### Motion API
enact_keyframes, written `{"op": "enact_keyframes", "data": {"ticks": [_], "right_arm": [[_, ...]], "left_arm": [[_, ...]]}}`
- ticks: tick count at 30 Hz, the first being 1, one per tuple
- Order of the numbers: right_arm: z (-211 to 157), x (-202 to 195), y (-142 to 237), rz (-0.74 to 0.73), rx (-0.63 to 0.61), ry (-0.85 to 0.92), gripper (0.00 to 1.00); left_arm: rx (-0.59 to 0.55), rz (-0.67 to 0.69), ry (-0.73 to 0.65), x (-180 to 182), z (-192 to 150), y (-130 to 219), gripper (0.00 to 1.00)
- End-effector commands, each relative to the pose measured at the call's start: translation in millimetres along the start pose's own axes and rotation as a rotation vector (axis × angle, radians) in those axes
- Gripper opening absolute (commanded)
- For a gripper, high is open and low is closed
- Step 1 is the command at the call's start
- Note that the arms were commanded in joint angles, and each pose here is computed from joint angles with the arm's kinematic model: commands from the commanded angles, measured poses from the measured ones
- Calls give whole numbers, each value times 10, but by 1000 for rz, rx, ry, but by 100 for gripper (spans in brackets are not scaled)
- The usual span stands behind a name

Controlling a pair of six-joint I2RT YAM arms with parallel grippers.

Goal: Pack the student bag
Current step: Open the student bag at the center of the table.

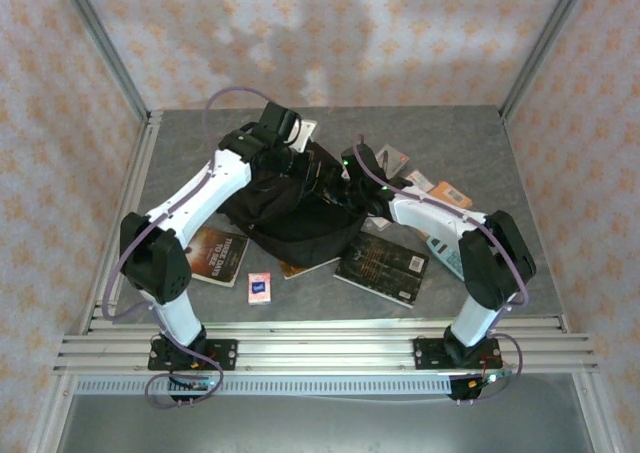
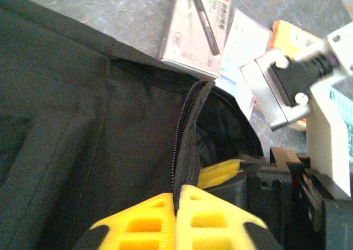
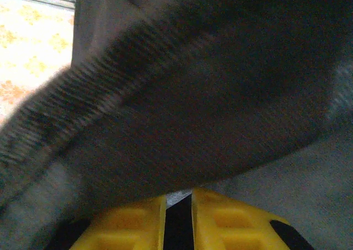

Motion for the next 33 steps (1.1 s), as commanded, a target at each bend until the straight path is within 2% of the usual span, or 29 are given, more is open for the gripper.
{"op": "enact_keyframes", "data": {"ticks": [1, 8, 12, 16, 19, 21, 25, 31, 32, 33], "right_arm": [[17, -66, 149, -52, -47, 28, 19], [25, -135, 297, -124, -98, 73, 19], [28, -170, 352, -169, -119, 97, 24], [57, -163, 272, -184, -91, 107, 25], [128, -154, 157, -201, -76, 105, 25], [205, -147, 74, -172, -66, 84, 25], [375, -32, -63, -40, -35, 49, 25], [542, 175, -248, 39, 7, 68, 25], [561, 200, -283, 53, 16, 74, 25], [574, 217, -337, 73, 32, 81, 25]], "left_arm": [[34, -51, 1, -41, -67, 76, 0], [-44, 55, 51, 129, -174, 300, 0], [-126, 109, 90, 177, -306, 509, 0], [-185, 98, 113, 162, -423, 672, 0], [-152, 44, 121, 117, -467, 689, 0], [-99, 9, 128, 106, -510, 639, 0], [-48, 52, 136, 176, -602, 556, 0], [-68, 146, 145, 232, -623, 634, 0], [-83, 174, 140, 239, -598, 665, 5], [-103, 205, 139, 245, -569, 705, 13]]}}
Point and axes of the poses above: each hand's point on the last joint's axis, 136 mm out from that joint toward the fingers, its own y axis back along the fingers, its own x axis along the line the jaws close on, z = x × y, the point moved 10 cm from there along y, back along the fingers, and after that the axes turned 3 degrees about y, right-handed, at the moved point
